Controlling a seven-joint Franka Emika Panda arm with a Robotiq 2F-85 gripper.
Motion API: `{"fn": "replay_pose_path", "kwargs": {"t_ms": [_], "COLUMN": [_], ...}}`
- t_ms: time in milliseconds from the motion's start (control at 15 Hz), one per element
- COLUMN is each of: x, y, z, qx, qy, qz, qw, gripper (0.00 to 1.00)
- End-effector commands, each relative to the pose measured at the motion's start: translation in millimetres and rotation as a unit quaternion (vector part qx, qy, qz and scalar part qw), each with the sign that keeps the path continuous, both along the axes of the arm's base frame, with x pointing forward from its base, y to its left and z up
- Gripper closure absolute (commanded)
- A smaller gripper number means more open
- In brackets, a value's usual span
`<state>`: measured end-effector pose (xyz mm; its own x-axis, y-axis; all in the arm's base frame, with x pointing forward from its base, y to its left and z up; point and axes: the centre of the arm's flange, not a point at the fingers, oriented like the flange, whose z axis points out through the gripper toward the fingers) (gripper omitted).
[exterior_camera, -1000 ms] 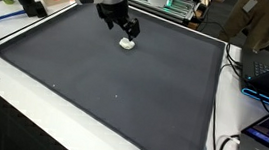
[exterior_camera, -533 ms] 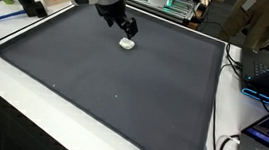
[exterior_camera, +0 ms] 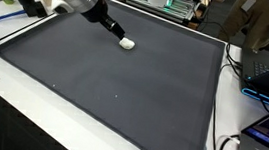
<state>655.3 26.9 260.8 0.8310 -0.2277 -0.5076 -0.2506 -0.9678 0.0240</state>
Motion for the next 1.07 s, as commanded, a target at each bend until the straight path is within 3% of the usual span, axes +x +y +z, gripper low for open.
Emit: {"fn": "replay_pose_path", "kwargs": {"t_ms": [0, 533, 600, 1000], "x": [25, 42, 19, 27], "y": [-3, -4, -1, 0], "z": [-15, -45, -37, -42], "qx": [0.018, 0.032, 0.022, 0.026], "qy": [0.025, 0.084, 0.062, 0.075], "qz": [-0.024, -0.036, -0.019, -0.031], "qw": [0.9992, 0.9953, 0.9976, 0.9963], "gripper": [0.0, 0.0, 0.0, 0.0]}}
